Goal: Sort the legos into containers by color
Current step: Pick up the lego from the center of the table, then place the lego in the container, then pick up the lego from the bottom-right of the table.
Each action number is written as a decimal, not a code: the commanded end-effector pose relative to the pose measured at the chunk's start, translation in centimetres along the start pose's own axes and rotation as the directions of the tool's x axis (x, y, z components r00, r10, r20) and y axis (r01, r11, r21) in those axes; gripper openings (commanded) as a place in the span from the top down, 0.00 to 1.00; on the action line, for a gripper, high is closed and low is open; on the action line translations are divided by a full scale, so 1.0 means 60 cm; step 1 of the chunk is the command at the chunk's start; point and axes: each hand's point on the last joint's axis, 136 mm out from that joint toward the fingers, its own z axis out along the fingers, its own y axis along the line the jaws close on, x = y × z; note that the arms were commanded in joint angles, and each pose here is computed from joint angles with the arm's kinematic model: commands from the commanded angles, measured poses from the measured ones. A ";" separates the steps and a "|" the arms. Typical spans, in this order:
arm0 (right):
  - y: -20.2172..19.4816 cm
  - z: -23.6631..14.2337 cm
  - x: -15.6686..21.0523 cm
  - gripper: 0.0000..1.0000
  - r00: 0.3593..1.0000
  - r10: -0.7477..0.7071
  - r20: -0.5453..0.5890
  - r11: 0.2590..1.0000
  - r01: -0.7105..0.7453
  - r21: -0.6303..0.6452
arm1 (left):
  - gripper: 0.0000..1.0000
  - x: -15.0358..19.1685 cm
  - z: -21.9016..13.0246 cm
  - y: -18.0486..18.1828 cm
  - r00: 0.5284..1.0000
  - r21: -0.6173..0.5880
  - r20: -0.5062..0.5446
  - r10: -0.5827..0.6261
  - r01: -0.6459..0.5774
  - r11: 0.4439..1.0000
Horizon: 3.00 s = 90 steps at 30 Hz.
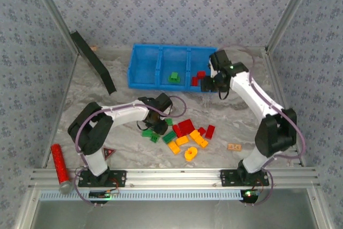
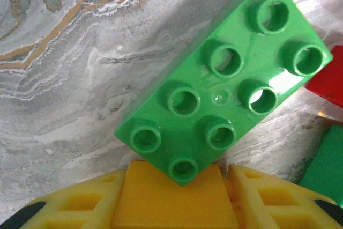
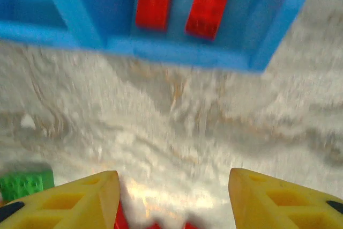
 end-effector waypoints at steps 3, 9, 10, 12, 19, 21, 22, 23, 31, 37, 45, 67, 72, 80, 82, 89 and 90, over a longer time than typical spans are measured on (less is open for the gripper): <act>-0.002 -0.012 0.104 0.42 0.993 0.110 -0.054 0.994 -0.111 -0.024 | 0.74 -0.022 -0.065 0.030 0.995 0.043 0.048 -0.092 0.090 0.995; -0.015 -0.011 0.181 0.33 0.970 0.233 -0.071 0.971 -0.235 -0.033 | 0.75 -0.089 -0.160 0.096 0.961 0.046 0.212 -0.175 0.169 0.984; -0.016 -0.006 0.191 0.33 0.961 0.266 -0.075 0.962 -0.270 -0.037 | 0.75 -0.102 -0.175 0.112 0.950 0.044 0.243 -0.197 0.192 0.980; -0.017 0.004 0.206 0.33 0.944 0.318 -0.084 0.945 -0.323 -0.049 | 0.75 -0.126 -0.199 0.140 0.927 0.040 0.296 -0.228 0.226 0.973; -0.017 0.032 0.234 0.31 0.909 0.405 -0.099 0.910 -0.411 -0.048 | 0.76 -0.210 -0.247 0.226 0.851 0.003 0.428 -0.305 0.336 0.942; -0.016 0.040 0.238 0.30 0.902 0.419 -0.102 0.903 -0.426 -0.054 | 0.76 -0.240 -0.251 0.242 0.829 0.007 0.463 -0.313 0.350 0.937; -0.016 0.045 0.242 0.30 0.899 0.426 -0.106 0.900 -0.433 -0.055 | 0.76 -0.252 -0.250 0.250 0.824 0.008 0.469 -0.318 0.356 0.934; -0.017 0.048 0.243 0.29 0.897 0.430 -0.105 0.898 -0.437 -0.054 | 0.76 -0.262 -0.247 0.257 0.820 0.006 0.472 -0.322 0.363 0.932; -0.024 0.067 0.254 0.27 0.889 0.443 -0.116 0.893 -0.450 -0.033 | 0.77 -0.315 -0.184 0.331 0.815 -0.055 0.443 -0.373 0.440 0.896; -0.025 0.086 0.256 0.28 0.887 0.446 -0.122 0.892 -0.452 -0.027 | 0.77 -0.320 -0.143 0.363 0.855 -0.161 0.384 -0.348 0.433 0.887; -0.028 0.114 0.257 0.34 0.882 0.444 -0.158 0.894 -0.447 0.012 | 0.74 -0.320 -0.071 0.367 0.874 -0.142 0.302 -0.380 0.435 0.889; -0.045 0.145 0.275 0.64 0.903 0.381 -0.198 0.924 -0.367 0.102 | 0.38 -0.331 -0.108 0.348 0.855 -0.055 0.336 -0.394 0.436 0.899; -0.056 0.112 0.249 0.67 0.923 0.350 -0.162 0.935 -0.334 0.118 | 0.35 -0.341 -0.156 0.339 0.840 -0.025 0.384 -0.383 0.424 0.905; -0.066 0.034 0.151 0.69 0.966 0.250 -0.056 0.963 -0.243 0.116 | 0.31 -0.337 -0.248 0.309 0.809 0.041 0.457 -0.370 0.396 0.917; -0.065 0.021 0.113 0.69 0.977 0.211 -0.020 0.972 -0.207 0.113 | 0.29 -0.321 -0.263 0.302 0.805 0.045 0.461 -0.374 0.399 0.916; -0.046 -0.006 -0.071 0.69 0.985 0.060 0.161 0.991 -0.079 0.112 | 0.22 -0.206 -0.283 0.253 0.813 0.048 0.433 -0.388 0.409 0.911; -0.042 0.000 -0.090 0.69 0.984 0.046 0.171 0.992 -0.066 0.110 | 0.22 -0.186 -0.279 0.244 0.818 0.048 0.421 -0.393 0.412 0.910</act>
